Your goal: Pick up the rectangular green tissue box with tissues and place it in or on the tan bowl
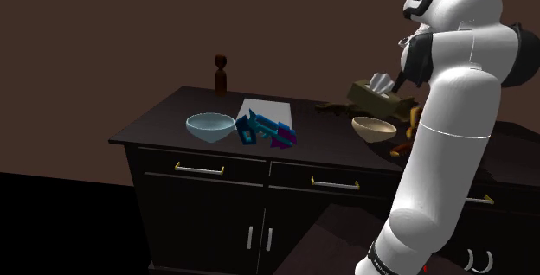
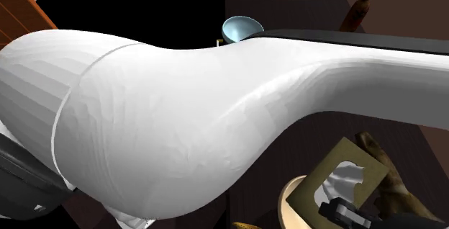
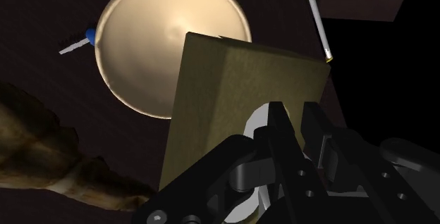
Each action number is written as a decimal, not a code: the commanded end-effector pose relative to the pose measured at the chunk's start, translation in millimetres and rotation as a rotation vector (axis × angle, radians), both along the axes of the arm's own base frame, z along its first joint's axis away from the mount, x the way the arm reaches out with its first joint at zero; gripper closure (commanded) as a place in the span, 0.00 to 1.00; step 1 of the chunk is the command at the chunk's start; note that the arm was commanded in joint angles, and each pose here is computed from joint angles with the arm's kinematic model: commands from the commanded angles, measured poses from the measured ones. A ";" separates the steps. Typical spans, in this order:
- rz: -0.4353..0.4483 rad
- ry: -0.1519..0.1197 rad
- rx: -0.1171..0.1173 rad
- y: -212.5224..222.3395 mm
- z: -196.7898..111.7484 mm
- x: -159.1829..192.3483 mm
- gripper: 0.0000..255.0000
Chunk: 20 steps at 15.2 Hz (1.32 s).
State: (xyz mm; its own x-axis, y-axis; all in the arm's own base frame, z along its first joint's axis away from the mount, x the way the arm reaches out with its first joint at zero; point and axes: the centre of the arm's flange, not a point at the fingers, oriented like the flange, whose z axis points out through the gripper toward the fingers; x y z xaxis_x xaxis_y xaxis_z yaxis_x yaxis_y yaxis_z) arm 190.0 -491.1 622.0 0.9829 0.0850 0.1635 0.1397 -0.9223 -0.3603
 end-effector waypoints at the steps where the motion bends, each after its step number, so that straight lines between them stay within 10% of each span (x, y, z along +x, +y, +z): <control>1: 0.001 0.000 0.000 0.2 -10.8 -0.6 1.00; 16: 0.001 0.000 0.000 0.2 -54.0 -0.6 1.00; 17: 0.001 0.000 0.000 0.2 -54.0 -0.6 0.00; 20: 0.001 0.000 0.000 0.1 -54.0 -0.6 0.00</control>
State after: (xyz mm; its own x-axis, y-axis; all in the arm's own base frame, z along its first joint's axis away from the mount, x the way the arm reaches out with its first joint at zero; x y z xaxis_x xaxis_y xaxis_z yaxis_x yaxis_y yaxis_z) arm 189.4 -491.0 568.0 0.9829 0.0857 0.1632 0.1402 -0.9224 -0.3600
